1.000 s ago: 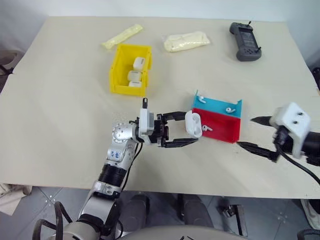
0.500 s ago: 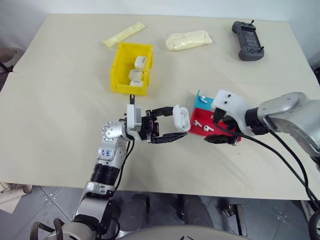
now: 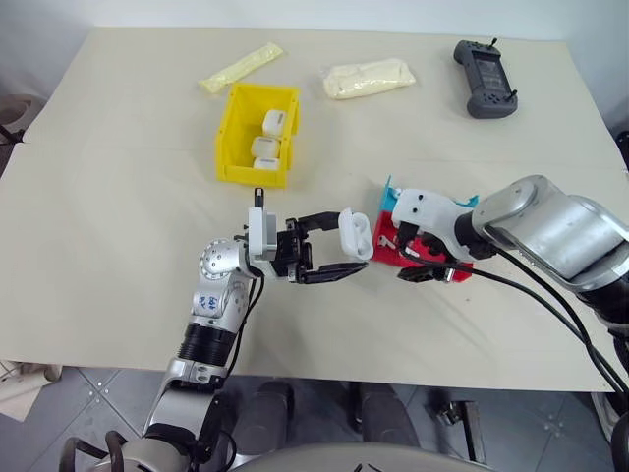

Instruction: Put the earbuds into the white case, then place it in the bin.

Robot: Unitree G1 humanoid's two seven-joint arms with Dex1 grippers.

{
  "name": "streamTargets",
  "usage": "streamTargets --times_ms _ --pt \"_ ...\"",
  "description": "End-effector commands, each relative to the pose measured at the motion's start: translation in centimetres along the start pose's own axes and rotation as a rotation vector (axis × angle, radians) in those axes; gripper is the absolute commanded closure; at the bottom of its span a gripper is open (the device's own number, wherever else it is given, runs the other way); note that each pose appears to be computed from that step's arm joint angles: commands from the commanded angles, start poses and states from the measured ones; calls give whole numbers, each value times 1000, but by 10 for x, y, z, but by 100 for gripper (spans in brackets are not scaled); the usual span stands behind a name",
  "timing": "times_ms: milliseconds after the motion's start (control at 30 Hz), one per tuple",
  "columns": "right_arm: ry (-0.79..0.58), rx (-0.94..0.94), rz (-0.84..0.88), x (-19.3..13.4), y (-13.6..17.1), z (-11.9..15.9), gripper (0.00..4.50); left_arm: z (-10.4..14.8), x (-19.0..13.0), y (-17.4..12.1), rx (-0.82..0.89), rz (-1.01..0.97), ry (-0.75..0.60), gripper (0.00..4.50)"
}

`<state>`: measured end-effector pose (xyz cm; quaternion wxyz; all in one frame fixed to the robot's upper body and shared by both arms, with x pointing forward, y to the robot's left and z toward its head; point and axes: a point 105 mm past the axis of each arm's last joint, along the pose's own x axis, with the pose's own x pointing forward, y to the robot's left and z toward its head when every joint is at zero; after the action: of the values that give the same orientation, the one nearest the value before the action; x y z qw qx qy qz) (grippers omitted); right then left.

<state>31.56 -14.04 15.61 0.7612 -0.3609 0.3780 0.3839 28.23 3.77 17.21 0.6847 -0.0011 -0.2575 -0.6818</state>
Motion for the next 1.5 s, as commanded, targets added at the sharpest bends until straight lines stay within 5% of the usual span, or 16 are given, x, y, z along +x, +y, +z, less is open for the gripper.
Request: streamTargets --times_ms 33,233,733,833,1000,1500 --pt "-23 -7 -18 -8 -5 9 18 7 0 -2 20 1 -17 173" --pt "4 -56 -5 1 -1 5 179 6 0 -4 15 11 -15 173" --pt "39 -146 -8 10 -2 2 179 9 -3 -5 14 31 -7 173" --pt "39 -147 -3 10 -1 2 232 9 -3 -5 14 32 -6 173" --pt "39 -144 12 11 2 2 395 9 -3 -5 13 33 -5 173" --pt "-15 -93 29 -13 7 -11 399 7 -4 -7 -40 27 -4 173"
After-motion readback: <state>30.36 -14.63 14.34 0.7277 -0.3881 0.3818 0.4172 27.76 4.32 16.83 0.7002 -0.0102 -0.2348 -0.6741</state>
